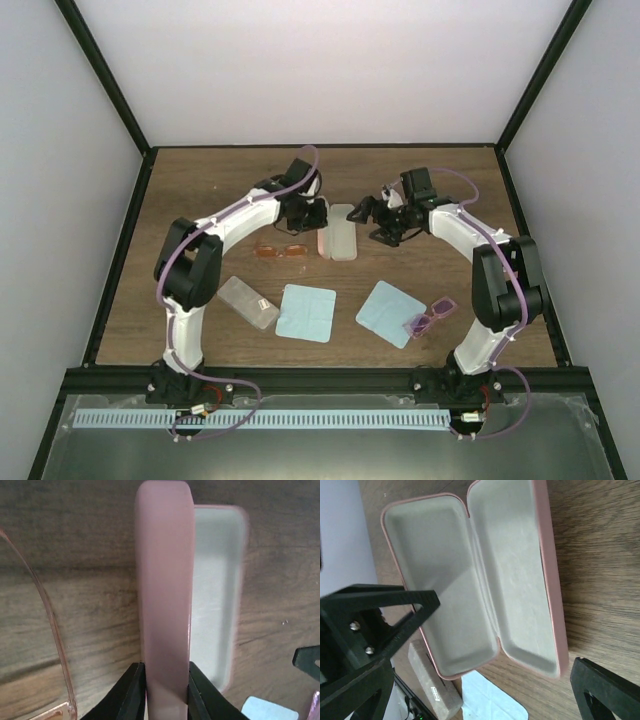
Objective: Organize the sunglasses
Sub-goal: Place the sunglasses case at the center of the board.
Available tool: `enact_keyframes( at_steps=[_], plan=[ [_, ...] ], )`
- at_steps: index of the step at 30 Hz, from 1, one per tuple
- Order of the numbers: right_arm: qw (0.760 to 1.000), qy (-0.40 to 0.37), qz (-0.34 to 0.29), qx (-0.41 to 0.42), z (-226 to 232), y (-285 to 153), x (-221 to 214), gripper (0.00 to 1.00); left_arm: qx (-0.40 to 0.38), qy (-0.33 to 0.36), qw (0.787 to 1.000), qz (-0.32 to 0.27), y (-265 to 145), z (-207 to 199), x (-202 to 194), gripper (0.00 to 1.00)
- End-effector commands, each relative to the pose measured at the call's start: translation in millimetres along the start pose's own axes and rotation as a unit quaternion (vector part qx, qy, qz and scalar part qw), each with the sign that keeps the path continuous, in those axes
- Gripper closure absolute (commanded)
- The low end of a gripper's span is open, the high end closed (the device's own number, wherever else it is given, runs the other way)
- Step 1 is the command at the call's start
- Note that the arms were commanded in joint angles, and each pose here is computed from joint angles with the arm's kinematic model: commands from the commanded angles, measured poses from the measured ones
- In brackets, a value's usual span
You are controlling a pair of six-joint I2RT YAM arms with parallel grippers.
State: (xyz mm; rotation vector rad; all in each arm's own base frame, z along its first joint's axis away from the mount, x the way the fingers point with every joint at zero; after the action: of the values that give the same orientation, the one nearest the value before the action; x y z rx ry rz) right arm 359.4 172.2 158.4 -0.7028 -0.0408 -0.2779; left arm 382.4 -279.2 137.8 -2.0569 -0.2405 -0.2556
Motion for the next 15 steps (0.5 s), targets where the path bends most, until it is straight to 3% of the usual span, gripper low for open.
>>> enact_keyframes(
  at_steps=[1, 10, 15],
  plan=[
    [0.999, -0.018, -0.018, -0.026, -2.1, -9.3, 3.3, 0.0, 0.034, 0.039, 0.999, 0.012, -7.0, -6.7, 8.8, 0.77],
    [0.999, -0.015, -0.014, -0.024, -7.2, -7.1, -1.6, 0.0, 0.067, 0.091, 0.99, 0.085, 3.3, -7.3, 0.9, 0.75],
    [0.999, -0.016, -0.014, -0.028, -10.4, -6.2, -3.9, 0.0, 0.063, 0.092, 0.989, 0.092, 7.2, -5.2, -4.0, 0.72]
  ],
)
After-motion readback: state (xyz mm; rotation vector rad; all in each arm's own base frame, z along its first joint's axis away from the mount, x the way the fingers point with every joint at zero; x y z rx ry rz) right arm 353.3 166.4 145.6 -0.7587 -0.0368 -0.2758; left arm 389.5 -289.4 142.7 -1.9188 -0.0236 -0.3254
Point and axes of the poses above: each gripper's point midway between its finger pads, its own y axis out along the fingers, its own z axis along the line the jaws close on, x = y × z, the point moved 5 cm from there along -y, back along the fingers
